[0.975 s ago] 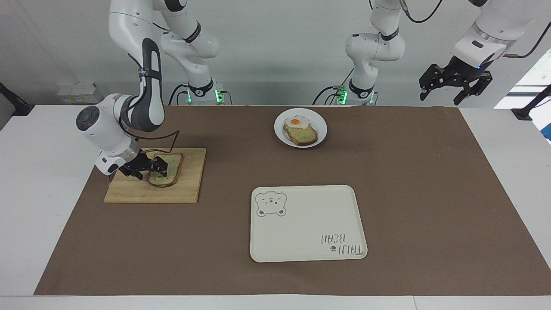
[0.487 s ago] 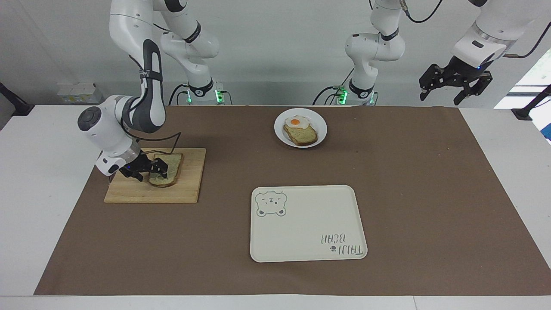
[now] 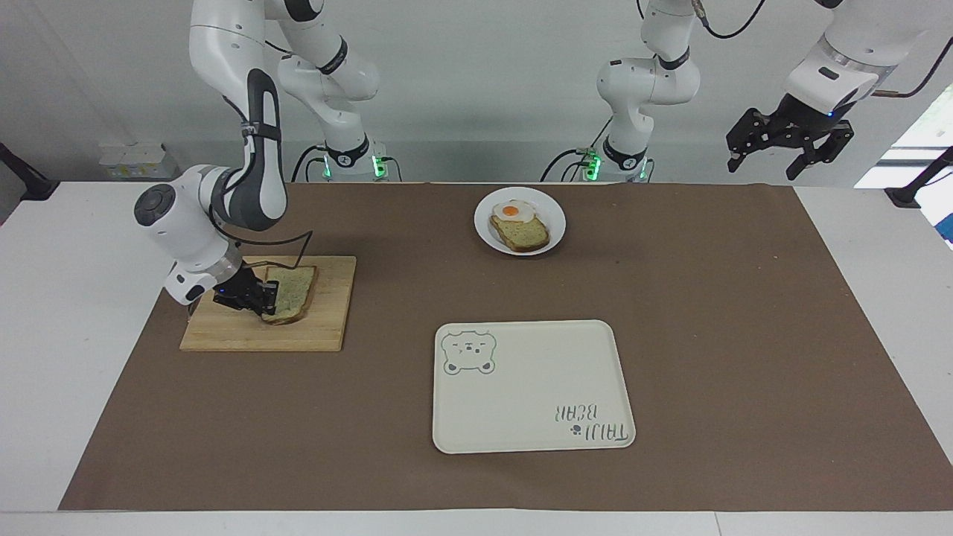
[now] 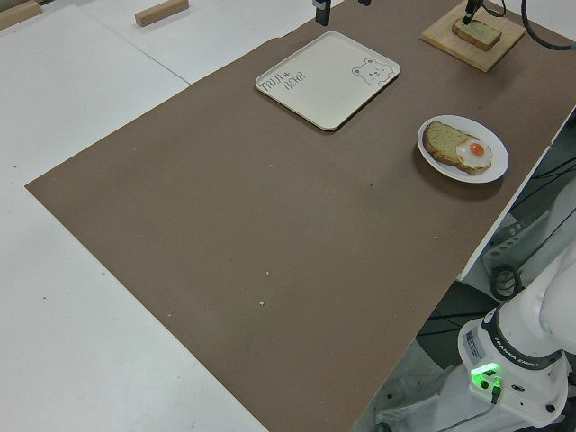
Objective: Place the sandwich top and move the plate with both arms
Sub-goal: 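Reach the right gripper down and grasp the bread slice on the board, then slide the bread slice off the board edge with the right gripper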
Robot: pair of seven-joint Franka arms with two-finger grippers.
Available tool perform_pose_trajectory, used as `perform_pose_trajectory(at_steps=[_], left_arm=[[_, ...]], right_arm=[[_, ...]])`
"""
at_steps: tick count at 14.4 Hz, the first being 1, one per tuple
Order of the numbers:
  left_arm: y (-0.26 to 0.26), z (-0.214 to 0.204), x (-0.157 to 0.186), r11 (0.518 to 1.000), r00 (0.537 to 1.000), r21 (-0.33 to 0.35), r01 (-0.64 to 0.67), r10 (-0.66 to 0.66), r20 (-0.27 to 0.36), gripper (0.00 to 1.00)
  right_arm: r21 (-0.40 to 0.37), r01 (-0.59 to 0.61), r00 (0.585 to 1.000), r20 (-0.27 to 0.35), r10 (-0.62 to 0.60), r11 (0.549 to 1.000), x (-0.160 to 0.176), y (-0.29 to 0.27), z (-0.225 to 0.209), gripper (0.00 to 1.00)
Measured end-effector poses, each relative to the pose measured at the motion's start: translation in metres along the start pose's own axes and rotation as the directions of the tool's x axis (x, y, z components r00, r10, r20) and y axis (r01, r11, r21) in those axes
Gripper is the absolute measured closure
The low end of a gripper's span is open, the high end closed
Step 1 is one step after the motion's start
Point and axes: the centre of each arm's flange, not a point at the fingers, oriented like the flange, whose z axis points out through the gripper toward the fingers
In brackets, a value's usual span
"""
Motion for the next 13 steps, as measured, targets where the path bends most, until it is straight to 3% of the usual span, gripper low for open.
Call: perform_pose_trajectory(at_steps=[3, 5, 10, 13], left_arm=[[0.001, 0.000, 0.000, 1.000, 1.000, 0.000, -0.002, 0.002, 0.000, 0.00], [0.001, 0.000, 0.000, 1.000, 1.000, 0.000, -0.002, 0.002, 0.000, 0.00], [0.003, 0.001, 0.001, 1.000, 1.000, 0.000, -0.005, 0.005, 0.002, 0.00], [0.002, 0.001, 0.000, 1.000, 1.000, 0.000, -0.003, 0.003, 0.002, 0.00]], right_arm=[[0.000, 0.000, 1.000, 0.000, 0.000, 1.000, 0.000, 0.000, 0.000, 0.85], [-0.001, 0.004, 1.000, -0.005, -0.004, 1.000, 0.002, -0.002, -0.002, 0.91], [-0.005, 0.042, 0.998, -0.040, -0.043, 0.999, 0.018, -0.020, -0.024, 0.91], [0.021, 0.065, 0.998, -0.008, -0.065, 0.998, 0.014, -0.034, -0.059, 0.91]])
